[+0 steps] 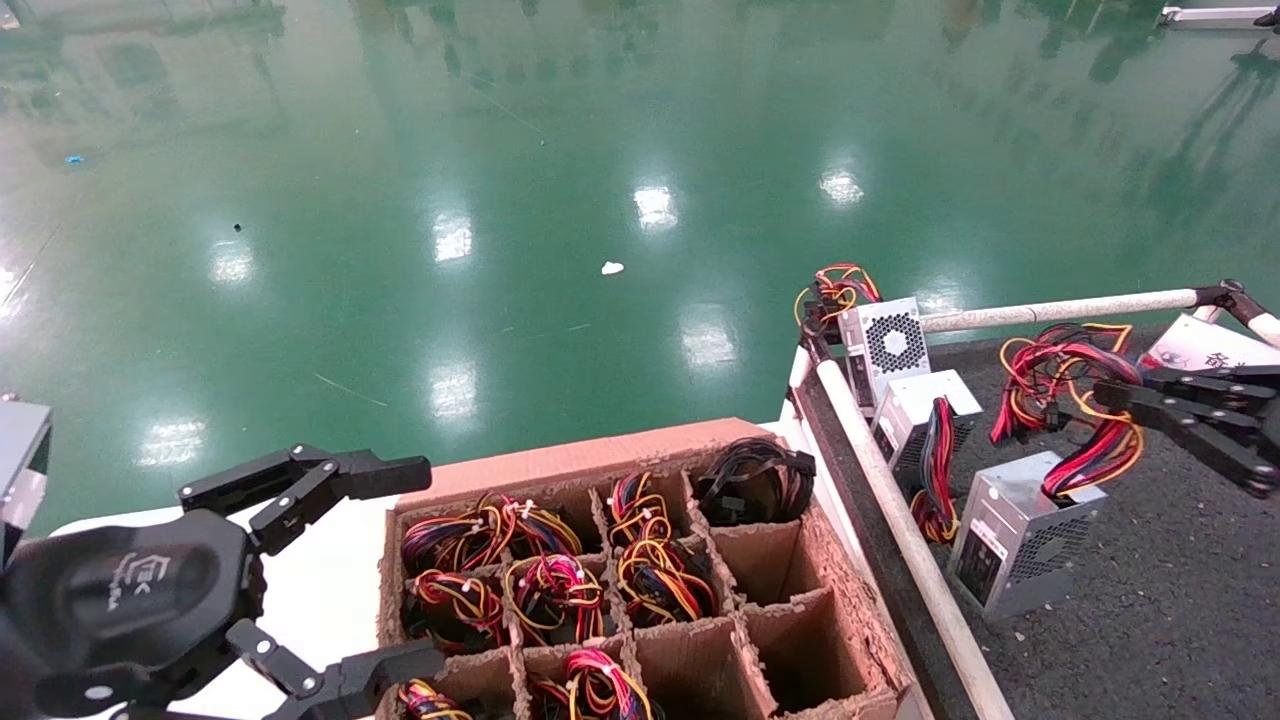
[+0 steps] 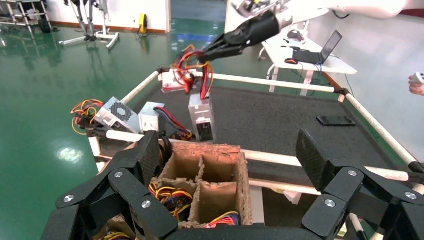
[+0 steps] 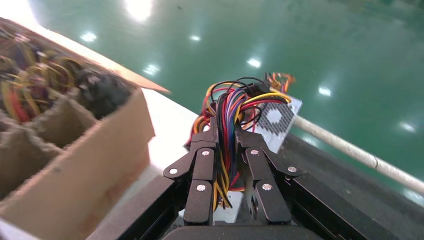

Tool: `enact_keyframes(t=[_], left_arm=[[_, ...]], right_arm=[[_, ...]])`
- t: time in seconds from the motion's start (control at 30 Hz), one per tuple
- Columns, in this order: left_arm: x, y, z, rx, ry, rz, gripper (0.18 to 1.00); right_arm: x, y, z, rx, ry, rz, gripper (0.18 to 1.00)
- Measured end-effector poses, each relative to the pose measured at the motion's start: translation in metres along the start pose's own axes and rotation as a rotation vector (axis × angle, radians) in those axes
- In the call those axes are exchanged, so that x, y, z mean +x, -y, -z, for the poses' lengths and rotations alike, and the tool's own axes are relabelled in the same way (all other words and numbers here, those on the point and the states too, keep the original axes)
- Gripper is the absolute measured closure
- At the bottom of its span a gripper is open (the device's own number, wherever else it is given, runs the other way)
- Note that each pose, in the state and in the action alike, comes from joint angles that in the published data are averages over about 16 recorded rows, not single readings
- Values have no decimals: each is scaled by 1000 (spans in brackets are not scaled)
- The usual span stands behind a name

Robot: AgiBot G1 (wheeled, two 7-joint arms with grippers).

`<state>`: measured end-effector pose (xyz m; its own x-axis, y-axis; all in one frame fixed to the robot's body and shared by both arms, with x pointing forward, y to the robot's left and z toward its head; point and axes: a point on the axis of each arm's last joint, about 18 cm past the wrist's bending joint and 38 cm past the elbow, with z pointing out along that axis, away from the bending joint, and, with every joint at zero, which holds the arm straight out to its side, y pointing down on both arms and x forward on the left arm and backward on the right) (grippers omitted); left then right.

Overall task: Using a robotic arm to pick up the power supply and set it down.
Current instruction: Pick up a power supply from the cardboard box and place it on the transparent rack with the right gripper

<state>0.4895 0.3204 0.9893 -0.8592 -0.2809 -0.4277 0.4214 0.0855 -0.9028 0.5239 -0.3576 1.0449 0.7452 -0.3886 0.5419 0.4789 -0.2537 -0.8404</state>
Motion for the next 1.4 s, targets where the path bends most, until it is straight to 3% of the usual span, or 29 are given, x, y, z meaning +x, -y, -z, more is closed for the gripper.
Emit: enact_keyframes(t=[0.27, 0.47, 0.9, 1.4], left_arm=[[0, 0, 0, 0, 0, 0, 184], [0, 0, 0, 0, 0, 0, 184], [0, 0, 0, 0, 0, 0, 184], [0, 0, 0, 0, 0, 0, 184]], right_arm=[[28, 54, 54, 47, -105, 113, 949], [44, 60, 89, 11, -200, 133, 950], [61, -7, 132, -143, -336, 38, 951], [81, -88, 121, -231, -455, -75, 951]])
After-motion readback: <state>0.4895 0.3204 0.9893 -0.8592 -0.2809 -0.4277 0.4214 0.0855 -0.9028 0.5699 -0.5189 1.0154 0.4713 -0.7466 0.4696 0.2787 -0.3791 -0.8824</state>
